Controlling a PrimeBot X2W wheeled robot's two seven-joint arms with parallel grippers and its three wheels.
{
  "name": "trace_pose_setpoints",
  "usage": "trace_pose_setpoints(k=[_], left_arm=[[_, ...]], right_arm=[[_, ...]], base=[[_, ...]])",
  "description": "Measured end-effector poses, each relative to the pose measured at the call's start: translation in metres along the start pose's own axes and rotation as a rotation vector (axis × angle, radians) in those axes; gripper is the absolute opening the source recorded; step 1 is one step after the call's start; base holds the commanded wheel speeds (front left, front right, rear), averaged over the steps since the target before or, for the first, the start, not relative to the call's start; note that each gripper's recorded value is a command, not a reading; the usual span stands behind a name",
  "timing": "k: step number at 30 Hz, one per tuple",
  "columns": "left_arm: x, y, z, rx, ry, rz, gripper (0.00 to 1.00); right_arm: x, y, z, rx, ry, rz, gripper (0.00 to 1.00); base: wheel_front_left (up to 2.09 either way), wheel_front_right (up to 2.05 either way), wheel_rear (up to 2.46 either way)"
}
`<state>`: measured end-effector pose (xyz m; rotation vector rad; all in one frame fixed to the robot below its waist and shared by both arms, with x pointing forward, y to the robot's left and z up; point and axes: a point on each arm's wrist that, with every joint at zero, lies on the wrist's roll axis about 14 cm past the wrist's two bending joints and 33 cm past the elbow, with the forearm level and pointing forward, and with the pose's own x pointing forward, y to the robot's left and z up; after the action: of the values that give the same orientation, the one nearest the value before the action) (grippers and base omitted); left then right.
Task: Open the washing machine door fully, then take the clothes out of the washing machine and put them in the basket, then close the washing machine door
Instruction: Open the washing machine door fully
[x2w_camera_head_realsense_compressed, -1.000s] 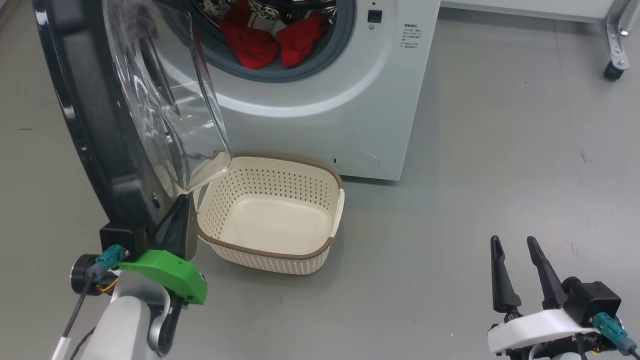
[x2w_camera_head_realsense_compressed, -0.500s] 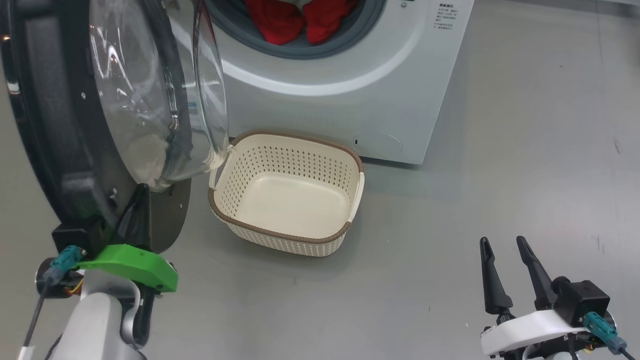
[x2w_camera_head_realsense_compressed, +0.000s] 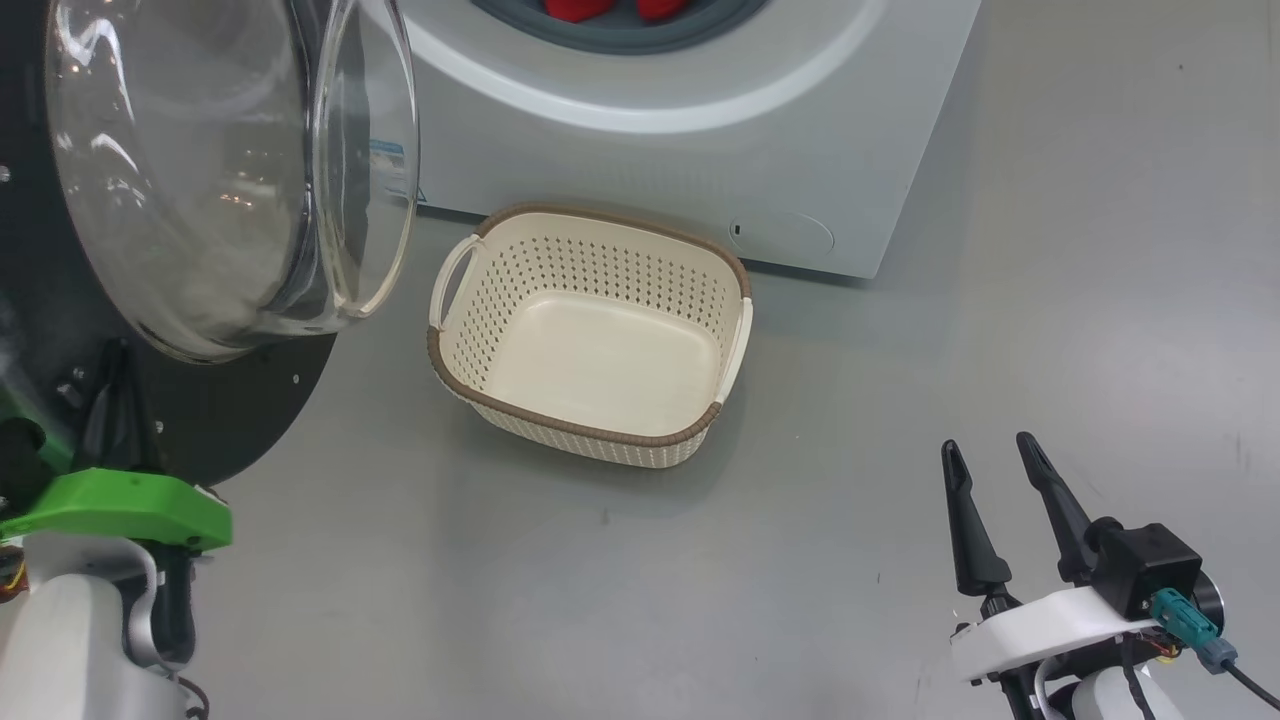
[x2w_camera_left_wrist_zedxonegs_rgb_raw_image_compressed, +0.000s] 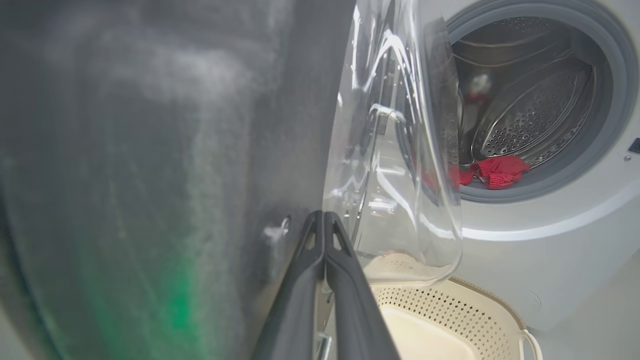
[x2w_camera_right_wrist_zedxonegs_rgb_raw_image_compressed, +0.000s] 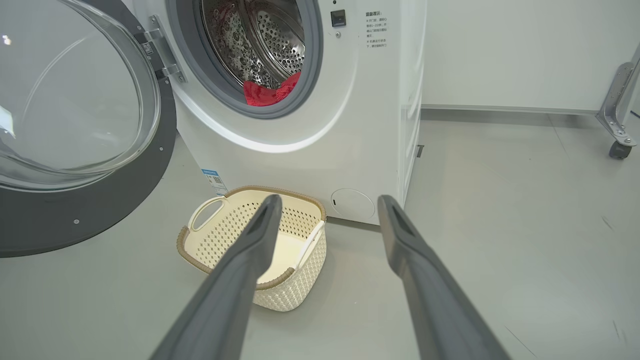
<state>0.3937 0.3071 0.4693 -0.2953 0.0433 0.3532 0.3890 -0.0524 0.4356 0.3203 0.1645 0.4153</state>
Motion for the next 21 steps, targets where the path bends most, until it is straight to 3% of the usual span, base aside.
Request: trace_pose_setpoints(k=[21], left_arm=[[0.033, 0.085, 0.028, -0.025, -0.082, 0.240, 0.00]], right_arm=[[0.028, -0.017, -0.024, -0.004, 0.068, 0.013, 1.00]], base=[[0.00, 0.00, 0.00]])
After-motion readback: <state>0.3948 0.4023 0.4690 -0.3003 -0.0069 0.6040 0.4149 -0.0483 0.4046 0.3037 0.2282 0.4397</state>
